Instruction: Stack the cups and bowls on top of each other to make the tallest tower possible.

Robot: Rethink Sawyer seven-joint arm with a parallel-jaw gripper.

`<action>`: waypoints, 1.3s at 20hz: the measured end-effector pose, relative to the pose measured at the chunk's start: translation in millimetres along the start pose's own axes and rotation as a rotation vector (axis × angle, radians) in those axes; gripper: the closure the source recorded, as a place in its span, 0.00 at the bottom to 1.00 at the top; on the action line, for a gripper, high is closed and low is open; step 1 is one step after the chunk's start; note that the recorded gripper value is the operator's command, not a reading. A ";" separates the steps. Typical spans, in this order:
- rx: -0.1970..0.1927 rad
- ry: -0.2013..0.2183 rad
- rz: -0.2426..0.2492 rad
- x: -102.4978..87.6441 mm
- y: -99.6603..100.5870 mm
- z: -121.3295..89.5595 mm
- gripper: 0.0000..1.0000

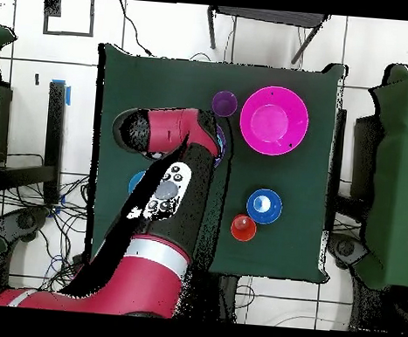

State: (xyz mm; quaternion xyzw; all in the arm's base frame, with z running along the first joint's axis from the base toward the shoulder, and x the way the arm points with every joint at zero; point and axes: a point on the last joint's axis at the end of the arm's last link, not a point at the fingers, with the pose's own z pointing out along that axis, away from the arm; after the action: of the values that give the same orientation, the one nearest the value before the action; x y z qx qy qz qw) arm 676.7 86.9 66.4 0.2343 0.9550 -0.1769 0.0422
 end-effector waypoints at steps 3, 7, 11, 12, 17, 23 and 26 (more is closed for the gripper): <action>0.005 -0.003 0.003 -1.5 -3.0 -0.1 1.00; 0.008 -0.003 0.005 -2.5 -4.9 0.2 1.00; 0.008 -0.003 0.006 -2.8 -5.4 0.4 1.00; 0.008 -0.003 0.006 -2.8 -5.4 0.4 1.00; 0.007 -0.005 0.006 -3.1 -5.4 0.4 1.00; -0.001 -0.018 0.008 -6.0 -5.6 1.1 1.00; -0.006 -0.027 0.011 -8.3 -6.3 1.8 1.00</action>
State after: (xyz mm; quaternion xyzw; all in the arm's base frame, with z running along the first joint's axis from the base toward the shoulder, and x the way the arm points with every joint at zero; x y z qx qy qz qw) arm 681.1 77.4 68.0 0.2368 0.9536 -0.1769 0.0569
